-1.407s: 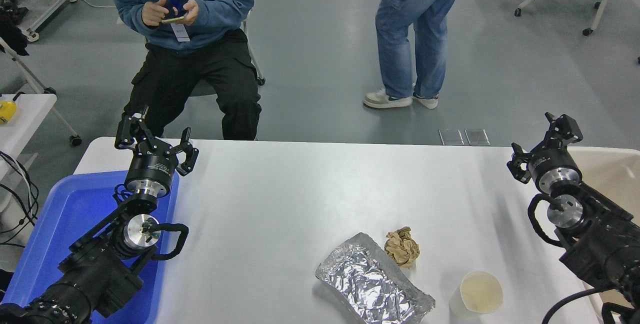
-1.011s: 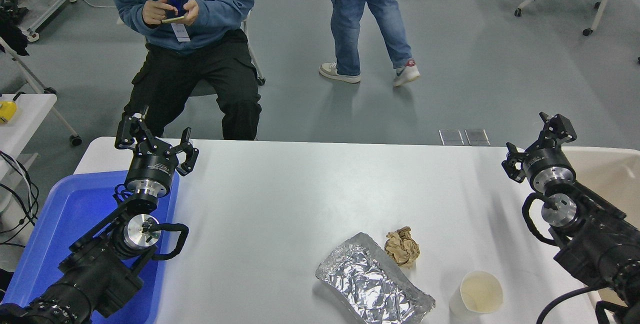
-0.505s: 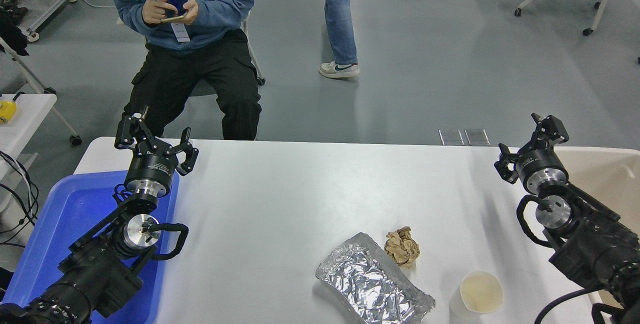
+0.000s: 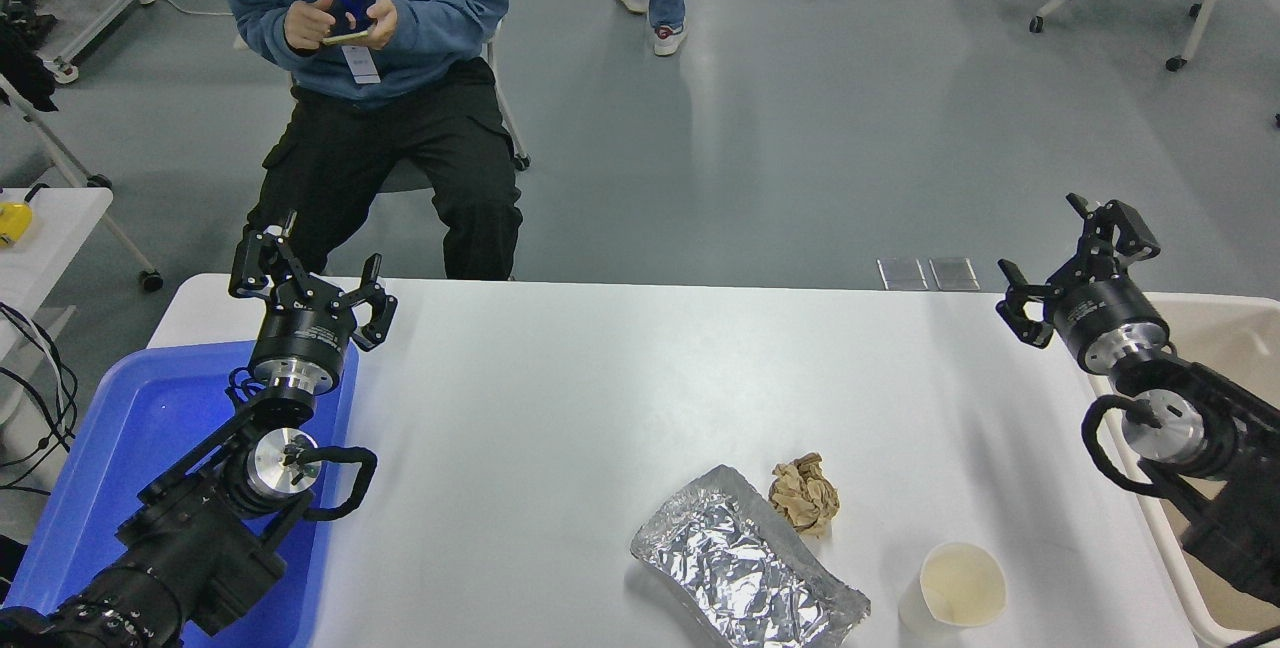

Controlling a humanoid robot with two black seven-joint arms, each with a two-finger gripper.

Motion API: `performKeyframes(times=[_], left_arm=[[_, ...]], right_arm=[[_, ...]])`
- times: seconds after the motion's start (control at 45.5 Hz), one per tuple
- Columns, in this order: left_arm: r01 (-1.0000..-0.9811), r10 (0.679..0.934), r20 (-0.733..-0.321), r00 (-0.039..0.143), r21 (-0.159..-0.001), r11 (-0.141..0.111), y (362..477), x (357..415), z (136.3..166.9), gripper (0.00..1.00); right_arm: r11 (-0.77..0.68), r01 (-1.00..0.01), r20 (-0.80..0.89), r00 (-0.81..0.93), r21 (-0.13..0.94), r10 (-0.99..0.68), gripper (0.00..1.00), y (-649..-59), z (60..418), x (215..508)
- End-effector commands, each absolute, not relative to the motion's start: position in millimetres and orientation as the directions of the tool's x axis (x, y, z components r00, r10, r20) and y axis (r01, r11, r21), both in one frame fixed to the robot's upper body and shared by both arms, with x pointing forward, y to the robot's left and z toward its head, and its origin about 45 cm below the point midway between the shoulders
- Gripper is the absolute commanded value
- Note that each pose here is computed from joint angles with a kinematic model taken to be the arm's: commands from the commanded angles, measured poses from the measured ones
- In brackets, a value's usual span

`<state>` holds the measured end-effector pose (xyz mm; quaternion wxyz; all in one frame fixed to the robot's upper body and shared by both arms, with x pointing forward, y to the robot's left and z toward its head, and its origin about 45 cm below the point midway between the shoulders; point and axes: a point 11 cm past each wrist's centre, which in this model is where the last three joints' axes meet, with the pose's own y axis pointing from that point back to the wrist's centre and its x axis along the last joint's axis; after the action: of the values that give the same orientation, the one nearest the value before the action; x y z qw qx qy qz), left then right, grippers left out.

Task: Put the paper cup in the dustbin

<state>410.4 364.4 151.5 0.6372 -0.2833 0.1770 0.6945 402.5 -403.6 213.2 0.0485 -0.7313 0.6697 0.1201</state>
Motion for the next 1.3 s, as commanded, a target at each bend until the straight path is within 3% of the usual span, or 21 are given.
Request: performKeyframes(times=[0.0, 0.264, 0.44, 0.593, 0.791, 1.033, 1.275], left_arm=[[-0.9853, 0.785, -0.618, -0.028, -0.116, -0.126, 364.9, 410.4, 151.7, 1.0], [-0.9853, 0.786, -0.618, -0.029, -0.115, -0.127, 365.0, 410.4, 151.6, 1.0], [-0.9851, 0.785, -0.619, -0.028, -0.116, -0.127, 365.2, 410.4, 151.9, 1.0], [-0.9856, 0.785, -0.618, -0.028, -0.114, -0.125, 364.8, 410.4, 151.6, 1.0], [-0.9856, 0.785, -0.618, -0.028, -0.114, -0.125, 364.8, 410.4, 151.6, 1.0], [-0.9856, 0.785, -0.618, -0.028, -0.114, -0.125, 364.8, 410.4, 151.6, 1.0], [-0.9855, 0.786, -0.618, -0.029, -0.114, -0.126, 364.9, 410.4, 151.5, 1.0]], right_arm=[[-0.252, -0.961, -0.054, 0.247, 0.116, -0.968, 1.0, -393, 230, 365], [-0.289, -0.937, 0.205, 0.327, 0.194, -0.923, 1.0, -387, 219, 328], [-0.307, -0.916, 0.539, 0.4, 0.256, -0.741, 0.99, -385, 188, 294], [-0.328, -0.898, 0.714, 0.433, 0.293, -0.55, 0.99, -390, 170, 271], [-0.355, -0.872, 0.793, 0.467, 0.338, -0.392, 0.99, -406, 161, 246], [-0.378, -0.807, 0.797, 0.558, 0.455, -0.233, 1.0, -417, 134, 194], [-0.41, -0.787, 0.776, 0.581, 0.461, -0.245, 1.0, -399, 115, 182]])
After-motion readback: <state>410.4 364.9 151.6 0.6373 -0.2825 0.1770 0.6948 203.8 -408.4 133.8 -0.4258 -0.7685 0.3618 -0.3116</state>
